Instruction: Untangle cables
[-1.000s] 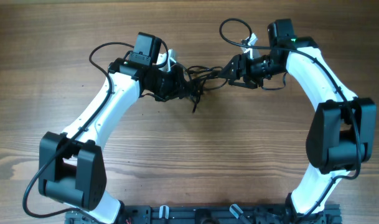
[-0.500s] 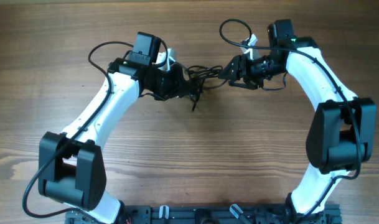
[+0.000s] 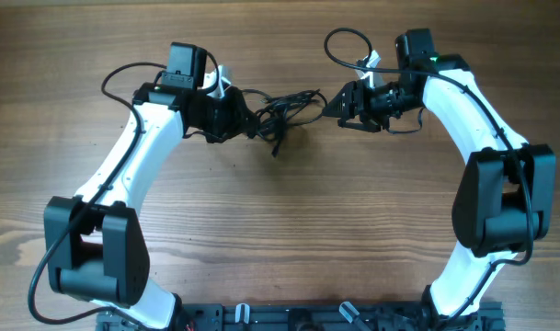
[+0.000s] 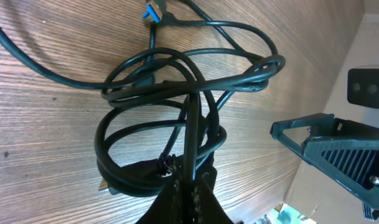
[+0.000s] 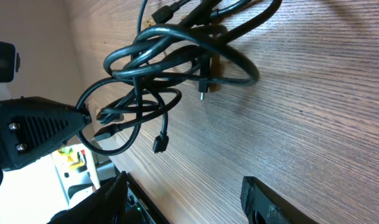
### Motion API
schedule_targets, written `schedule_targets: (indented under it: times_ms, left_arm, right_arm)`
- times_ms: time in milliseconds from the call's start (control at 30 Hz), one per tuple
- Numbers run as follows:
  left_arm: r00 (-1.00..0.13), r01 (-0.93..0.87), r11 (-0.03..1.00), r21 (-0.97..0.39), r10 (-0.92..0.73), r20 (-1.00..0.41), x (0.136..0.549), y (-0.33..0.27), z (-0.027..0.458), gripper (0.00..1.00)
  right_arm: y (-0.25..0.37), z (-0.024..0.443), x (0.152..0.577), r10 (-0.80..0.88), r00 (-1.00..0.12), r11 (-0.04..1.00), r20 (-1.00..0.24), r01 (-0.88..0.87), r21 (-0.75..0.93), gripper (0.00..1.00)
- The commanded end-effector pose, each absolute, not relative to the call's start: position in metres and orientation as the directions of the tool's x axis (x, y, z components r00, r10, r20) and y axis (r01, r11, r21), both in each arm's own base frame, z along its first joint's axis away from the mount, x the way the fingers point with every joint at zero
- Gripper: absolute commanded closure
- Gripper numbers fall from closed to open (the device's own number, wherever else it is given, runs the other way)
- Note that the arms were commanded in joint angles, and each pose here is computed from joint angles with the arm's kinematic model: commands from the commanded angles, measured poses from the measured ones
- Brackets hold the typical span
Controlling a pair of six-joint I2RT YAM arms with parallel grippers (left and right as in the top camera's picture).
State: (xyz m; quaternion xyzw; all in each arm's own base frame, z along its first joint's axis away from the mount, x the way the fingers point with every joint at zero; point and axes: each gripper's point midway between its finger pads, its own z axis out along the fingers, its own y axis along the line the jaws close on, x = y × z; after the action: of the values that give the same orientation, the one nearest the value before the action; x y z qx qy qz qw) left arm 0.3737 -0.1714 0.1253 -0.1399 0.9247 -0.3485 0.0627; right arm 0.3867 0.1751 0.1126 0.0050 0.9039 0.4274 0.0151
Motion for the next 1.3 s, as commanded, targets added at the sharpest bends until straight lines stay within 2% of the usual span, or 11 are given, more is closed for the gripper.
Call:
schedule_targets:
  times_ms: [0,300,433,600,733,800,933,1067,1133,1200,1267]
  left_arm:
    - [-0.955,-0.212,0.709,-0.673,-0.296,-0.01,0.373,-0.172,0.128,0.92]
    - [-0.948,-0.247,0.696,-0.674,-0.317,0.02,0.372,-0.17,0.127,0.92]
    - [-0.955,-0.239,0.647,-0.724,-0.292,0.054,0.369,-0.176,0.136,0.92]
    - [-0.953,-0.246,0.566,-0.787,-0.292,0.087,0.372,-0.166,0.15,0.96]
    - [-0.976,-0.137,0.528,-0.838,-0.217,0.022,0.372,-0.167,0.161,0.96]
    - [-0.988,-0.04,0.479,-0.877,-0.148,-0.035,0.368,-0.175,0.173,0.96]
    - [-0.992,0.036,0.378,-0.925,-0.102,-0.081,0.369,-0.184,0.194,0.96]
    - [-0.995,0.066,0.281,-0.958,-0.059,-0.086,0.363,-0.19,0.211,0.96]
    - [-0.996,0.068,0.247,-0.967,-0.046,-0.082,0.36,-0.191,0.216,0.96]
    - [-0.996,0.067,0.211,-0.975,-0.041,-0.078,0.359,-0.188,0.222,0.96]
    - [-0.996,0.064,0.185,-0.981,-0.05,-0.075,0.36,-0.182,0.227,0.96]
  right_arm:
    - [0.173,0.122,0.388,0.013,-0.998,0.637,-0.066,-0.043,0.769,0.39]
    - [0.173,0.122,0.388,0.019,-0.998,0.637,-0.063,-0.037,0.77,0.39]
    - [0.183,0.13,0.384,0.01,-0.999,0.599,-0.049,-0.033,0.8,0.43]
    - [0.187,0.16,0.38,-0.003,-0.992,0.587,-0.123,-0.101,0.803,0.43]
    - [0.191,0.199,0.373,-0.009,-0.971,0.575,-0.237,-0.199,0.793,0.42]
    - [0.196,0.213,0.371,-0.011,-0.962,0.567,-0.274,-0.232,0.79,0.39]
    - [0.217,0.212,0.361,-0.06,-0.961,0.555,-0.27,-0.257,0.791,0.39]
    - [0.233,0.204,0.361,-0.056,-0.961,0.615,-0.272,-0.248,0.749,0.36]
    - [0.24,0.206,0.361,-0.063,-0.956,0.61,-0.286,-0.264,0.747,0.36]
    - [0.25,0.208,0.36,-0.091,-0.942,0.598,-0.322,-0.31,0.739,0.4]
    - [0.251,0.201,0.362,-0.098,-0.936,0.643,-0.339,-0.32,0.696,0.48]
